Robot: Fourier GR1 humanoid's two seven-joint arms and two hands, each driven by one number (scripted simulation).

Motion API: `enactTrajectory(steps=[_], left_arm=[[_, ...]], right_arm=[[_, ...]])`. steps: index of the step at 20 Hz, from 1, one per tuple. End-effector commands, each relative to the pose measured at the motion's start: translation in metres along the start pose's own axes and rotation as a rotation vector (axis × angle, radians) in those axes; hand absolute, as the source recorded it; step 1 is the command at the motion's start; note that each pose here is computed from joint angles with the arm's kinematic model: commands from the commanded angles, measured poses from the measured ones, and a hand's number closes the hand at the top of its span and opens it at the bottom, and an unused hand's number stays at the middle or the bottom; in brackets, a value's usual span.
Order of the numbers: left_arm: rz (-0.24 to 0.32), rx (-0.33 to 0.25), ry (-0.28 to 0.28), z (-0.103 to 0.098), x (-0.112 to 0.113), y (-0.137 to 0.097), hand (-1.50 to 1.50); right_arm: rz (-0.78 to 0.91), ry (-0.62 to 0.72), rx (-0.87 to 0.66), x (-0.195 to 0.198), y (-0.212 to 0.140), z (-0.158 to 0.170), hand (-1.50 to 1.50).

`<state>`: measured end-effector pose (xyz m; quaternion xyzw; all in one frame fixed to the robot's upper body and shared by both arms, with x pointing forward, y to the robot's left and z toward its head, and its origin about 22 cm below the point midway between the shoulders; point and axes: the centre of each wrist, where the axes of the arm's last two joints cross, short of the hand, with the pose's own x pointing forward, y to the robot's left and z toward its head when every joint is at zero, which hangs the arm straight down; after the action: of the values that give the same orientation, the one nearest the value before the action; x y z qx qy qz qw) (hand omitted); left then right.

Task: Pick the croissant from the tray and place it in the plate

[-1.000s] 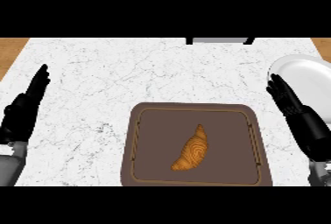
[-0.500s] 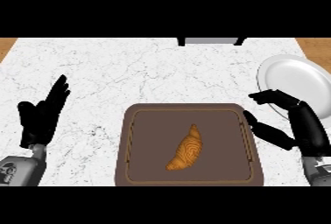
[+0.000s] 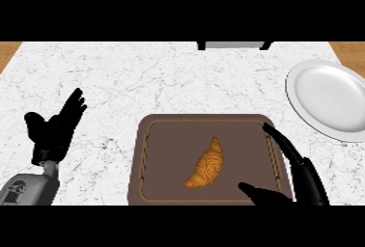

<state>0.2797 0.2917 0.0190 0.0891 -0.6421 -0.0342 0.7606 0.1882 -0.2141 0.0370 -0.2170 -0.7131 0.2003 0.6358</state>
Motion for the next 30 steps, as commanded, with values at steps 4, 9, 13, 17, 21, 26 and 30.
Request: enactTrajectory(steps=[4,9,13,17,21,26,30], left_arm=[[0.017,-0.02,-0.012,0.007,-0.002,0.0,0.0],[0.023,-0.005,-0.007,-0.003,0.0,0.006,0.0],[0.0,-0.023,0.009,0.011,-0.009,-0.016,0.0],[0.003,-0.009,-0.019,0.001,0.008,-0.018,0.0],[0.005,-0.023,0.005,-0.009,-0.005,-0.004,0.0],[0.003,-0.021,-0.018,-0.01,0.001,-0.007,0.0],[0.016,-0.005,-0.006,-0.007,-0.016,-0.007,0.0]], right_arm=[[0.198,0.077,0.113,0.034,0.001,0.014,-1.5],[0.23,0.119,0.195,0.07,0.027,0.002,-1.5],[0.3,0.201,0.284,0.075,0.027,-0.009,-1.5],[0.392,0.245,0.35,0.072,0.034,-0.016,-1.5],[0.489,0.29,0.361,0.1,0.034,-0.019,-1.5],[0.534,0.348,0.444,0.092,0.049,-0.035,-1.5],[0.561,0.365,0.482,0.099,0.064,-0.048,-1.5]])
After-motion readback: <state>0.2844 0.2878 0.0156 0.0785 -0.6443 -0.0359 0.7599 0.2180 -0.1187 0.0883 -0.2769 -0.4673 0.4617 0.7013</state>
